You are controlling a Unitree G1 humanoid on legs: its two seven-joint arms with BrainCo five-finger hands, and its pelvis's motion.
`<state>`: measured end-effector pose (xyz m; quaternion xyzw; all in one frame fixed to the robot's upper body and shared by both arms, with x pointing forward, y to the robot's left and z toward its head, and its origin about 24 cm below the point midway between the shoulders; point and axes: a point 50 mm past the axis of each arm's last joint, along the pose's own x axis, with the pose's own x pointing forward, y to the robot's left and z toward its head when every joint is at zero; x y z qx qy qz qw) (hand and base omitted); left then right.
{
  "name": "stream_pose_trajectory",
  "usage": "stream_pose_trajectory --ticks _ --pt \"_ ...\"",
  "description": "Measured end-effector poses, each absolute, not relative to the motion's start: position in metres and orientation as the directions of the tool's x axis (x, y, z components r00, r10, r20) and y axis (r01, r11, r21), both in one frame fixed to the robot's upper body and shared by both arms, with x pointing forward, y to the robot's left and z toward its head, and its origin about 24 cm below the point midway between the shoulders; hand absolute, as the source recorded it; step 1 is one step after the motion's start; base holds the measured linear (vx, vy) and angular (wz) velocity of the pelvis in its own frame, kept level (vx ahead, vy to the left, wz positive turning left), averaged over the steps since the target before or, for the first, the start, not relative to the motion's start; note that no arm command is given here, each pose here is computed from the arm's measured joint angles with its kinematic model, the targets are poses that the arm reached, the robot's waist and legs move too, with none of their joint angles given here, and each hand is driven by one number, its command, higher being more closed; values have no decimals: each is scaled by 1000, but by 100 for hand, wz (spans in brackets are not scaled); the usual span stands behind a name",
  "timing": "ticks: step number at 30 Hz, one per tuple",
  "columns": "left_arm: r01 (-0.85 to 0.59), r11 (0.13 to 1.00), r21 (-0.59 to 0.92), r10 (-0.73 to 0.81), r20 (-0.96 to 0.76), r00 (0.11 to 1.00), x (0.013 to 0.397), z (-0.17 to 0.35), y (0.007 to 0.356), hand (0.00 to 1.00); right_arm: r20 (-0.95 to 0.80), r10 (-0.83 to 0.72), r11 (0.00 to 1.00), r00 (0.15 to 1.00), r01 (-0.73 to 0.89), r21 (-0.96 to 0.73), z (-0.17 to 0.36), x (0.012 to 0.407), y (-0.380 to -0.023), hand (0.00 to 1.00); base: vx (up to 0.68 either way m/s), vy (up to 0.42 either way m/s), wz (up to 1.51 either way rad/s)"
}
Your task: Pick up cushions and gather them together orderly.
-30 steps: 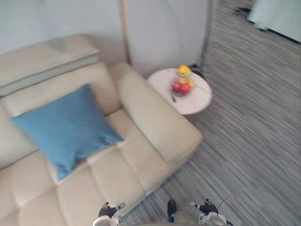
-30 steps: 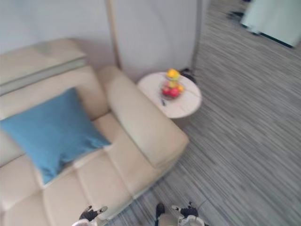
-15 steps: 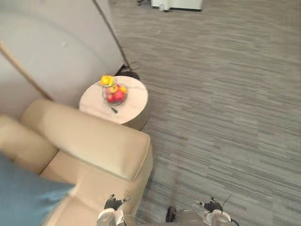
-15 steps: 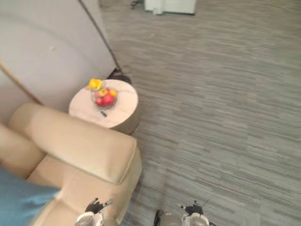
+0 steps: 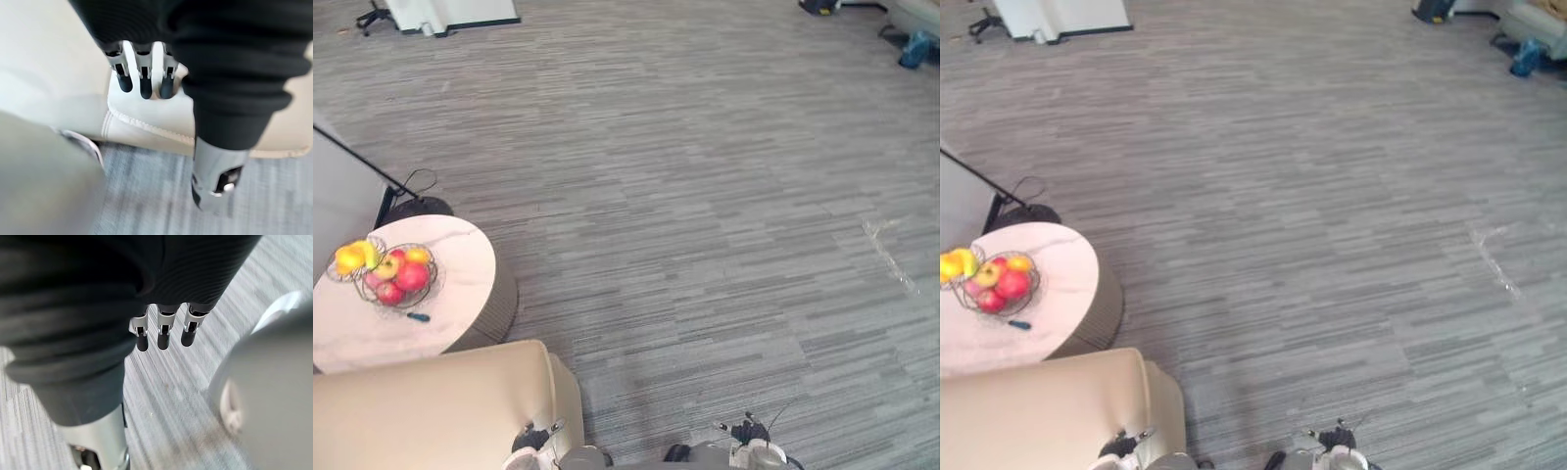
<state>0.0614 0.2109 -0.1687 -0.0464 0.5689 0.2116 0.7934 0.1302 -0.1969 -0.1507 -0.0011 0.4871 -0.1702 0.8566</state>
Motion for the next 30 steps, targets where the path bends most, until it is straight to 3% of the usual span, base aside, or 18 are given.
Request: stream_pose_trajectory --ticks 4,12,16,22,30 --pt "-265 948 178 264 -903 338 67 -166 213 0 -854 -293 943 429 277 -184 -155 124 -201 0 -14 -53 -74" --pt "-304 938 168 283 -876 390 78 -161 213 0 -855 -321 925 408 330 -190 -156 112 -204 0 79 -6 -76" --pt "-315 939 136 262 -876 404 80 -161 202 0 -837 -325 925 441 332 -184 -152 122 -203 0 190 164 -138" --pt "-297 937 186 299 -866 401 80 -158 221 0 -857 -275 929 436 348 -121 -155 113 -178 0 433 133 -104" --pt "-133 980 146 194 -844 501 119 -153 192 0 -825 -274 933 494 345 -103 -147 141 -184 0 384 -55 -50"
